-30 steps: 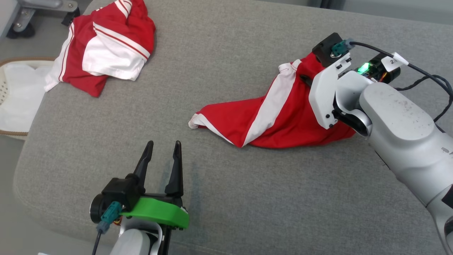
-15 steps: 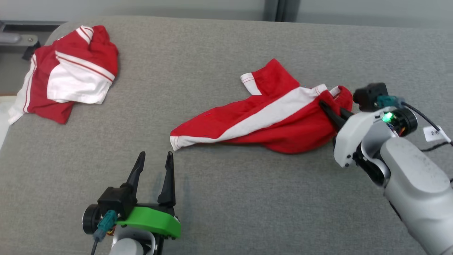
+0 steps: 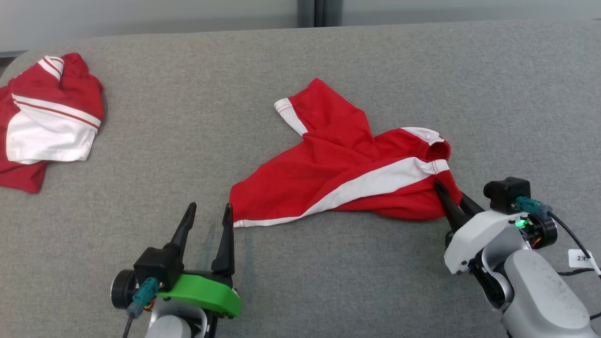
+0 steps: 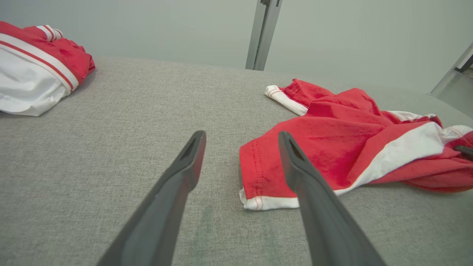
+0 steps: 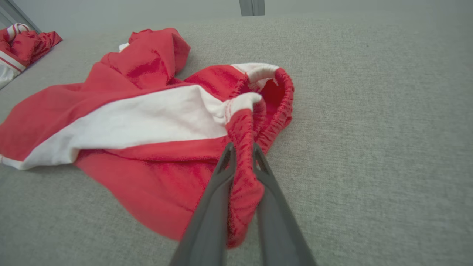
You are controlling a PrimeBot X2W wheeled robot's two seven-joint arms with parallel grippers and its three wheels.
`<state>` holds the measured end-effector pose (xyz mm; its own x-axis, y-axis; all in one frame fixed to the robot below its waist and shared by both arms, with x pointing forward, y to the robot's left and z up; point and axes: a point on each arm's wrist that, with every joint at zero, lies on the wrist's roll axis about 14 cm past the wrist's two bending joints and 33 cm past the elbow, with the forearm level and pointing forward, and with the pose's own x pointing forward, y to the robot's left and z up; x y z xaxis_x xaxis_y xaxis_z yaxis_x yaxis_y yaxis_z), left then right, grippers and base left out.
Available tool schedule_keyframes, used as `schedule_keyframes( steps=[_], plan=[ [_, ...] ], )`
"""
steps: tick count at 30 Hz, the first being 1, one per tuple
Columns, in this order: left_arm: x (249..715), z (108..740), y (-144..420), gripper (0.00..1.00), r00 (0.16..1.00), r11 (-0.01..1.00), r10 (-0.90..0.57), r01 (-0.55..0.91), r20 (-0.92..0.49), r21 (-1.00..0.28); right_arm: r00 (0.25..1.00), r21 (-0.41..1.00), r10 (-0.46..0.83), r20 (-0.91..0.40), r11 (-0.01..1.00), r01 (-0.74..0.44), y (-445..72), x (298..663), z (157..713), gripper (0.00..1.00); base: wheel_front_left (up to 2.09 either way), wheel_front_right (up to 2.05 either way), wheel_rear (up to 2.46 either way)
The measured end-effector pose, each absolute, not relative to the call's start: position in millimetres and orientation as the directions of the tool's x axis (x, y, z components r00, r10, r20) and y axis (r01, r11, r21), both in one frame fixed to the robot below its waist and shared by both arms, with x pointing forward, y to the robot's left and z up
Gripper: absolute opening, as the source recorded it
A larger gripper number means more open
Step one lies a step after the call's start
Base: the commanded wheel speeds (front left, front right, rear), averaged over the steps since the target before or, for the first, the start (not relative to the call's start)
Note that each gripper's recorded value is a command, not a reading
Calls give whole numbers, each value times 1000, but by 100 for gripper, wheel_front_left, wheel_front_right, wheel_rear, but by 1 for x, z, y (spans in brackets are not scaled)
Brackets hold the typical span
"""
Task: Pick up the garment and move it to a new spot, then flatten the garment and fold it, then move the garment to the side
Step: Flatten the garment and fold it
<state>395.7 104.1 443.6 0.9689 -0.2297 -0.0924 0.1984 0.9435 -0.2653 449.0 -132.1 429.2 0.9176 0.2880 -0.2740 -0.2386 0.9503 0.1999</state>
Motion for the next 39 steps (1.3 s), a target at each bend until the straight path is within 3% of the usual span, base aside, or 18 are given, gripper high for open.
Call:
schedule_keyframes(
  steps=[1,20,39],
  plan=[
    [396,445,104,100,969,943,-231,201,-89,-265,923,202,278,-264,952,-229,-133,448,431,100,0,0,0],
    [378,475,116,100,979,953,-206,198,-9,-231,977,91,191,93,976,-199,-143,428,523,100,0,0,0],
    [347,468,142,100,994,954,-106,93,-33,-285,985,156,170,30,973,-173,-137,395,491,100,0,0,0]
  ],
)
